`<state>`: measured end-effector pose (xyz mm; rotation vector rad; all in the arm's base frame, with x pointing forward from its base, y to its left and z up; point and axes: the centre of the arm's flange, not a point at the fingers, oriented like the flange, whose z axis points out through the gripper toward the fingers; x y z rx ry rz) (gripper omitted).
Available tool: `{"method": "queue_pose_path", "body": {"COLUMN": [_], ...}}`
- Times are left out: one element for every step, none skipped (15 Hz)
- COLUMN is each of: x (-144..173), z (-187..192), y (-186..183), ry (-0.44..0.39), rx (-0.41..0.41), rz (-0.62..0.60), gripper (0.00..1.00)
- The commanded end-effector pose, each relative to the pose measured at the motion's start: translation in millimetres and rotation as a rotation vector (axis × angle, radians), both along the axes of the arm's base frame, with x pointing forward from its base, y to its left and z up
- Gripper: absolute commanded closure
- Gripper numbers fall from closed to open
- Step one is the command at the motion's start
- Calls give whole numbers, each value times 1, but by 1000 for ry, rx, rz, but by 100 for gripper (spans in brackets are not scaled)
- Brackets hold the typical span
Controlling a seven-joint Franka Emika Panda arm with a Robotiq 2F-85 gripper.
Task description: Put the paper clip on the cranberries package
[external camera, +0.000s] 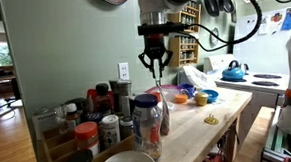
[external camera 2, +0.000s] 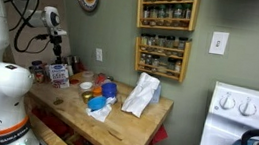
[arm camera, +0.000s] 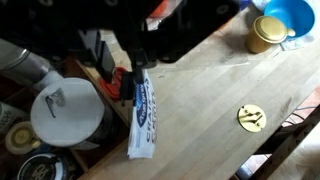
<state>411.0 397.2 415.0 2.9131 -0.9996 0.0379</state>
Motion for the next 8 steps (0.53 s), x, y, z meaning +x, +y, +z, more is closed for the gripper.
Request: {"method": "queue_pose_path", "body": {"x": [1, 1, 1, 1, 2, 3, 3, 3], "z": [4, 6, 9, 9, 9, 7, 4, 1], "y": [7, 7, 7, 7, 8, 9, 9, 9], "ry": [20, 22, 19, 22, 22, 26, 28, 30], "rx": [-50, -52, -53, -53, -53, -50, -54, -54], "rz": [-22, -25, -28, -28, -27, -26, -26, -24], "gripper": [94, 94, 94, 94, 94, 94, 94, 94]}}
